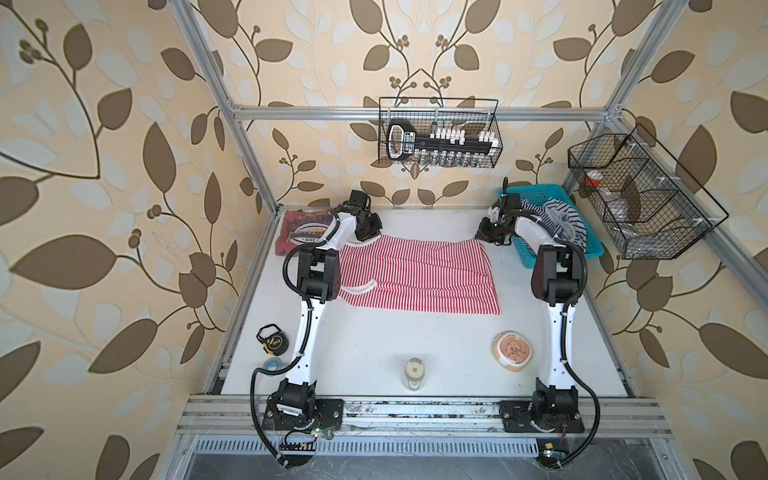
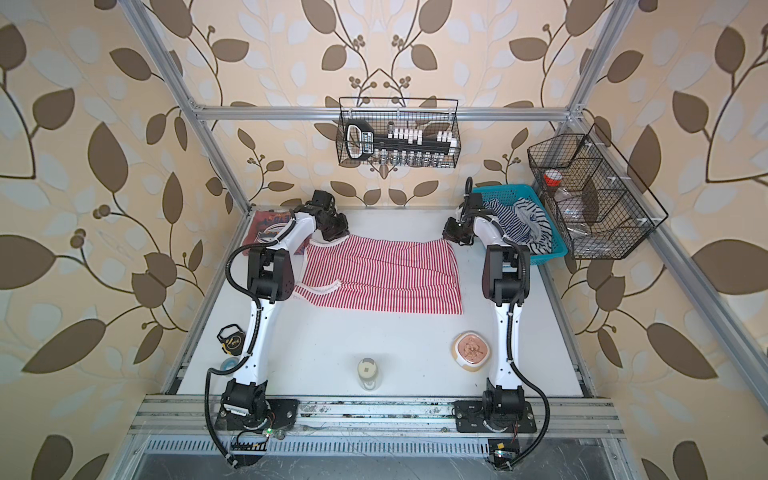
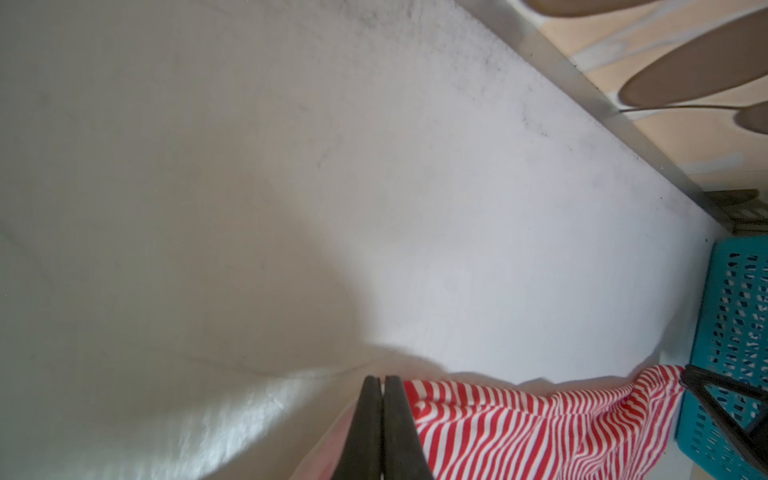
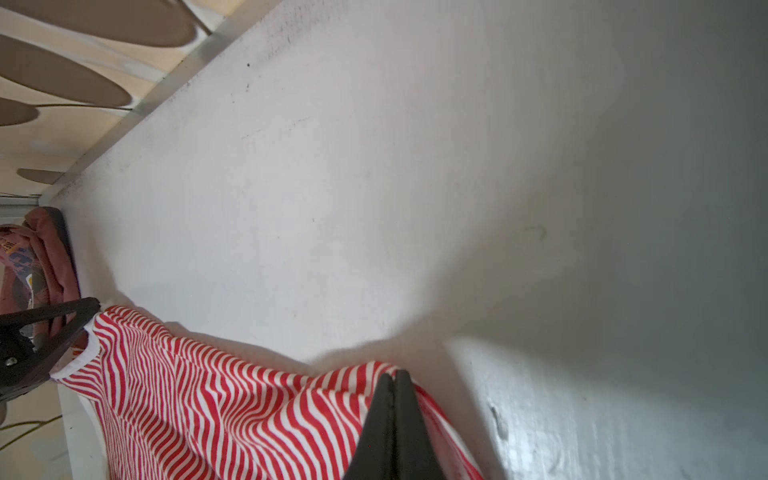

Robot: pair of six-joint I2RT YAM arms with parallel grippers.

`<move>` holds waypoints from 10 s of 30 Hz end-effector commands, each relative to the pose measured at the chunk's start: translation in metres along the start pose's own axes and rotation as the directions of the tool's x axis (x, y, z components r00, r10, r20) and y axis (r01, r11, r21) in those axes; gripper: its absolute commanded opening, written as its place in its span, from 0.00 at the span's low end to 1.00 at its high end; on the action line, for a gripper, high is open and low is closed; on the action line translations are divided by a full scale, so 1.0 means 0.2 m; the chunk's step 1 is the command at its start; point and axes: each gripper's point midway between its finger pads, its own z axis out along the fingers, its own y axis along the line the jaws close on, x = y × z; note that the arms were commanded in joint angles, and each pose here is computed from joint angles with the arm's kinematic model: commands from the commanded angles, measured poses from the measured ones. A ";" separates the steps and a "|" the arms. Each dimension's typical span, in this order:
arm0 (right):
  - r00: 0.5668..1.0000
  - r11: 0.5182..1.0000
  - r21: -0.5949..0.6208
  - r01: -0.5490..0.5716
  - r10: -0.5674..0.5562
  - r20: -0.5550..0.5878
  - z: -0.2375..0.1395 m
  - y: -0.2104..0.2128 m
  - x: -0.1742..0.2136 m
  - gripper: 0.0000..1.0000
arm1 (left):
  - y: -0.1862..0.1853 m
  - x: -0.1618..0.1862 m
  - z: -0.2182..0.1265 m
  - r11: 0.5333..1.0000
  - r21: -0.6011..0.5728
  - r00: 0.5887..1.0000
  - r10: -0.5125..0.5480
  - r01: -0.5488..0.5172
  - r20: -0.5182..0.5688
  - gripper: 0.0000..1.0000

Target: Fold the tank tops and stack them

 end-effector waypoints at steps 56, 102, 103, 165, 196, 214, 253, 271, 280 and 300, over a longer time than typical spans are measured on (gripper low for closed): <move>0.999 0.994 0.111 0.022 -0.017 -0.052 -0.51 -0.20 0.79 0.00 | 0.11 0.56 -0.63 0.999 -0.010 0.999 -0.031 0.030 -0.036 0.00; 0.935 0.960 0.089 0.266 -0.234 -0.265 -0.12 0.14 0.84 0.00 | 0.19 0.51 -0.22 0.979 -0.183 0.967 -0.127 0.087 -0.219 0.00; 0.935 0.961 0.094 0.261 -0.227 -0.272 -0.12 0.12 0.86 0.00 | 0.20 0.51 -0.20 0.978 -0.190 0.966 -0.129 0.086 -0.224 0.00; 0.958 0.927 -0.372 0.045 -0.146 -0.247 -0.51 0.75 1.53 0.20 | -1.23 -0.25 -0.49 0.741 0.645 0.926 -0.086 -0.186 0.367 0.49; 0.868 0.953 -0.197 0.229 -0.292 -0.403 -0.31 0.36 1.69 0.00 | -0.01 1.02 -0.30 0.997 -0.077 0.963 -0.038 0.018 -0.265 0.00; 0.877 0.959 -0.187 0.215 -0.274 -0.395 -0.25 0.44 1.83 0.00 | 0.00 0.87 -0.16 0.989 -0.138 0.959 0.004 -0.045 -0.285 0.00; 0.940 0.989 -0.133 0.067 -0.107 -0.325 -0.50 0.34 1.90 0.52 | 0.21 1.63 -0.72 0.991 -0.121 0.893 -0.002 -0.059 -0.451 0.46; 0.917 0.996 -0.085 0.030 -0.061 -0.393 -0.46 0.23 2.04 0.33 | 0.29 1.90 -0.67 0.992 -0.120 0.815 -0.047 -0.028 -0.577 0.48; 0.917 0.996 -0.087 0.028 -0.060 -0.395 -0.45 0.23 2.05 0.21 | 0.34 1.98 -0.67 0.990 -0.140 0.791 -0.068 -0.022 -0.608 0.39; 0.966 0.982 -0.158 0.100 -0.134 -0.221 -0.64 0.41 1.84 0.00 | 0.14 1.81 -0.77 0.997 -0.078 0.865 -0.024 -0.018 -0.501 0.00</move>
